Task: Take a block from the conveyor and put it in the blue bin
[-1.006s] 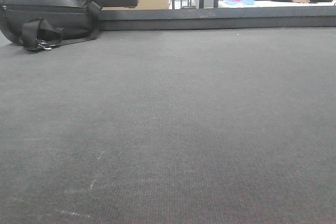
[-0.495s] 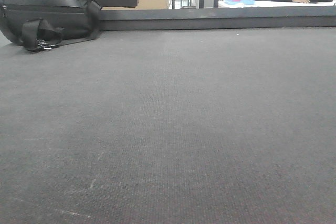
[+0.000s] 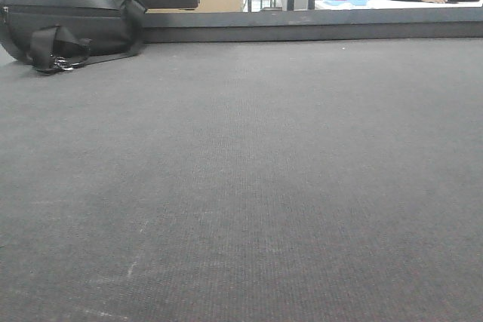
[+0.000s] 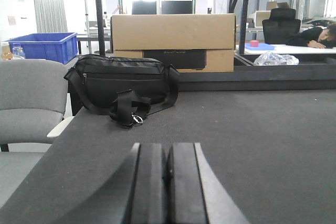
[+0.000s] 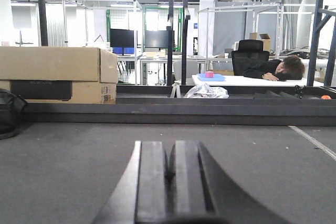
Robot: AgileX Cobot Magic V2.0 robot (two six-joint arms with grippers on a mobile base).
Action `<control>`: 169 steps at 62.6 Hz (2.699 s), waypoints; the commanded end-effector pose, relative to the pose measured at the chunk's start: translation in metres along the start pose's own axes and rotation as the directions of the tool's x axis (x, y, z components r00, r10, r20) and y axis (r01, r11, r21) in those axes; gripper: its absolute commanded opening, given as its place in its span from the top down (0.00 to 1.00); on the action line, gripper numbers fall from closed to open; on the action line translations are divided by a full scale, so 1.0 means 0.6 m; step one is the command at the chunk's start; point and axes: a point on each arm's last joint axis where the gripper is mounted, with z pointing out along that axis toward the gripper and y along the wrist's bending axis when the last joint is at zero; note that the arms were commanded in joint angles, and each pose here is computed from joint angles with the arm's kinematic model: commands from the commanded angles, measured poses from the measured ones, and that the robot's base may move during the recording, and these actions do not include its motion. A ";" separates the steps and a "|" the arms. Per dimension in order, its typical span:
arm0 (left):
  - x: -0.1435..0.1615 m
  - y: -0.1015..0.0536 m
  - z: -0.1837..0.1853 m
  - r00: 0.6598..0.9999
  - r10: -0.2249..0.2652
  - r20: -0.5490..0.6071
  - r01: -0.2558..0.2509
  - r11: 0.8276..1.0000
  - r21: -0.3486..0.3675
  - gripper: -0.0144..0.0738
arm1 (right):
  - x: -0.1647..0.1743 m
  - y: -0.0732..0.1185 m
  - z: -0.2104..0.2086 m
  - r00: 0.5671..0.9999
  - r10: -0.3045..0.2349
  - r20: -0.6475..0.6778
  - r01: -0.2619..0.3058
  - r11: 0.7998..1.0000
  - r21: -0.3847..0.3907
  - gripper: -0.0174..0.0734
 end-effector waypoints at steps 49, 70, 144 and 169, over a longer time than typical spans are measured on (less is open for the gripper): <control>-0.083 -0.011 0.318 0.536 -0.046 -0.843 0.108 0.994 0.014 0.96 | 0.009 0.008 0.293 0.254 0.008 -0.967 -0.064 0.998 -0.008 0.99; -0.032 -0.014 0.358 0.420 -0.040 -0.907 0.109 0.994 0.007 0.96 | 0.105 -0.001 0.353 0.086 0.010 -0.996 -0.044 0.999 0.007 0.73; 0.041 0.043 0.395 0.263 0.062 -0.963 0.026 0.997 0.071 0.96 | 0.133 -0.002 0.375 0.093 0.057 -0.994 -0.047 0.997 0.053 0.99; 0.129 0.048 0.441 0.149 -0.003 -0.989 0.033 0.999 0.001 0.41 | 0.128 0.005 0.374 0.107 0.089 -0.990 -0.098 0.992 0.078 0.99</control>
